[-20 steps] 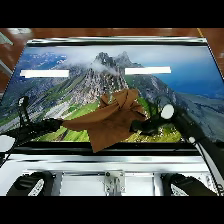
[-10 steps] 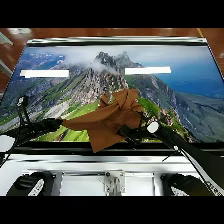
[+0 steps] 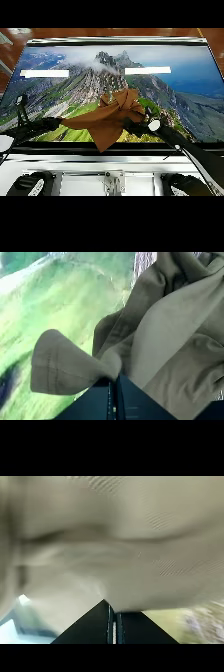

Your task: Fold the shirts.

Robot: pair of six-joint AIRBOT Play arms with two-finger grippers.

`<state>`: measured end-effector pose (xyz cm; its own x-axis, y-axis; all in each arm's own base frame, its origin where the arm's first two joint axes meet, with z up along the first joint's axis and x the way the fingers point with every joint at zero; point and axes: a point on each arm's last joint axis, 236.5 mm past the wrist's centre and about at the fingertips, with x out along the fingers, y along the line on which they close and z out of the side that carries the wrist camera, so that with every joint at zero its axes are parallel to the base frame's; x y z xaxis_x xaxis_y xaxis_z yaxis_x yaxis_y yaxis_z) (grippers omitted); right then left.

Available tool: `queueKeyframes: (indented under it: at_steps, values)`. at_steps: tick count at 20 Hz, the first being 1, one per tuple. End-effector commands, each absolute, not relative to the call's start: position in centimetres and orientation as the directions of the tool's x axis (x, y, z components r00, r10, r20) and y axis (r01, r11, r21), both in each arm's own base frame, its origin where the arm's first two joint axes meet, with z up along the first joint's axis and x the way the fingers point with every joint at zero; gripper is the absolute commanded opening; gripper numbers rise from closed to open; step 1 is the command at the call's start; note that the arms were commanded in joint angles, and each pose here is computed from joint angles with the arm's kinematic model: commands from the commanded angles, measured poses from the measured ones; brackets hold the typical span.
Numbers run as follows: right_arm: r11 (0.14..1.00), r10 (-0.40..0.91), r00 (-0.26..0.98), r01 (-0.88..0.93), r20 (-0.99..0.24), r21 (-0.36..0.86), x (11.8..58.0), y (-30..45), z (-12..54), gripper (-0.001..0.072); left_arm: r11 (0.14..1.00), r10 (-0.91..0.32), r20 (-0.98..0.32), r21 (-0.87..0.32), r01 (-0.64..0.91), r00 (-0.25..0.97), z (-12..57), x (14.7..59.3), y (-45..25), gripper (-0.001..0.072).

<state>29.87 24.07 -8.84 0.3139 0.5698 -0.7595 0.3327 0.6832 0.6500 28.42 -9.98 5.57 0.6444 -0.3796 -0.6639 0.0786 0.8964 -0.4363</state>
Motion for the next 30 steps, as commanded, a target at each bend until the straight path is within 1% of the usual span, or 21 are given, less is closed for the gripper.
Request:
queueKeyframes:
  at_steps: [1, 2, 3, 4, 5, 6, 7, 8, 9, 10, 11, 13, 14, 15, 17, 19, 20, 22, 24, 27, 30]
  values:
    - [0.738, 0.641, 0.340, -0.026, -0.689, 0.674, 31.0, 24.4, -1.3, 0.0073, 0.918, -0.340, -0.605, -0.379, 0.115, 0.720, 10.0, 30.1, -8.3, 0.0041]
    - [0.738, 0.663, 0.356, -0.166, -0.659, 0.654, 31.1, 23.8, 3.3, 0.0073, 0.928, -0.313, -0.566, -0.354, 0.118, 0.763, 13.2, 30.9, -7.2, 0.0041]
    - [0.740, 0.668, 0.400, -0.266, -0.627, 0.618, 31.4, 22.6, 8.5, 0.0073, 0.934, -0.287, -0.517, -0.339, 0.114, 0.806, 16.9, 31.3, -6.1, 0.0041]
    - [0.747, 0.661, 0.471, -0.343, -0.583, 0.569, 31.5, 21.0, 13.9, 0.0073, 0.939, -0.260, -0.455, -0.323, 0.114, 0.852, 21.1, 31.6, -5.1, 0.0041]
    - [0.764, 0.639, 0.582, -0.403, -0.503, 0.504, 31.6, 19.0, 20.5, 0.0073, 0.946, -0.232, -0.369, -0.300, 0.121, 0.900, 26.1, 31.3, -4.2, 0.0041]
    - [0.786, 0.602, 0.694, -0.428, -0.395, 0.447, 31.3, 16.9, 26.9, 0.0073, 0.953, -0.209, -0.270, -0.271, 0.134, 0.940, 31.4, 30.6, -3.7, 0.0042]
    - [0.810, 0.551, 0.794, -0.435, -0.256, 0.392, 30.1, 14.6, 33.7, 0.0073, 0.958, -0.200, -0.172, -0.241, 0.155, 0.965, 36.2, 29.4, -3.7, 0.0042]
    - [0.829, 0.506, 0.852, -0.437, -0.134, 0.350, 28.3, 12.9, 39.0, 0.0073, 0.960, -0.200, -0.062, -0.210, 0.184, 0.978, 41.2, 27.3, -4.1, 0.0042]
    - [0.844, 0.469, 0.882, -0.435, -0.039, 0.313, 25.9, 11.5, 43.3, 0.0073, 0.960, -0.208, 0.035, -0.184, 0.211, 0.977, 45.3, 25.0, -4.6, 0.0042]
    - [0.851, 0.450, 0.893, -0.435, 0.020, 0.296, 24.0, 10.8, 45.9, 0.0073, 0.959, -0.218, 0.118, -0.158, 0.235, 0.969, 48.7, 22.7, -5.2, 0.0042]
    - [0.852, 0.450, 0.892, -0.444, 0.045, 0.278, 22.2, 10.7, 47.4, 0.0073, 0.960, -0.222, 0.192, -0.130, 0.249, 0.956, 51.6, 20.4, -5.6, 0.0041]
    - [0.856, 0.464, 0.885, -0.457, 0.031, 0.243, 19.6, 10.9, 48.2, 0.0073, 0.958, -0.229, 0.286, -0.105, 0.268, 0.930, 55.0, 16.4, -6.3, 0.0041]
    - [0.856, 0.473, 0.881, -0.463, 0.013, 0.229, 18.6, 11.1, 48.3, 0.0073, 0.957, -0.239, 0.292, -0.088, 0.275, 0.926, 55.4, 14.8, -6.7, 0.0042]
    - [0.856, 0.479, 0.878, -0.468, 0.005, 0.218, 17.9, 11.2, 48.4, 0.0073, 0.958, -0.252, 0.266, -0.068, 0.279, 0.931, 55.0, 13.5, -7.2, 0.0042]
    - [0.864, 0.469, 0.883, -0.465, 0.027, 0.194, 16.6, 10.9, 49.6, 0.0073, 0.967, -0.239, 0.138, -0.052, 0.248, 0.961, 51.9, 12.7, -7.2, 0.0041]
    - [0.894, 0.418, 0.907, -0.420, 0.051, 0.158, 15.9, 9.6, 50.6, 0.0073, 0.977, -0.191, -0.047, -0.106, 0.185, 0.981, 47.5, 13.0, -6.0, 0.0041]
    - [0.914, 0.381, 0.924, -0.383, 0.043, 0.137, 15.7, 8.7, 50.6, 0.0073, 0.980, -0.179, -0.132, -0.112, 0.164, 0.975, 45.4, 13.1, -5.7, 0.0041]
    - [0.947, 0.301, 0.954, -0.298, -0.011, 0.122, 16.2, 6.8, 49.4, 0.0073, 0.981, -0.178, -0.249, -0.122, 0.152, 0.952, 42.3, 13.7, -5.5, 0.0041]
    - [0.961, 0.263, 0.956, -0.247, -0.132, 0.123, 17.5, 5.9, 46.7, 0.0073, 0.981, -0.171, -0.334, -0.142, 0.129, 0.927, 39.5, 15.4, -5.0, 0.0041]
    - [0.967, 0.250, 0.905, -0.217, -0.344, 0.133, 20.6, 5.9, 42.0, 0.0073, 0.978, -0.179, -0.490, -0.185, 0.099, 0.853, 33.3, 19.1, -4.4, 0.0041]
    - [0.985, 0.171, 0.835, -0.136, -0.523, 0.104, 27.0, 4.5, 36.6, 0.0073, 0.971, -0.182, -0.568, -0.235, 0.054, 0.802, 27.2, 24.8, -3.4, 0.0041]
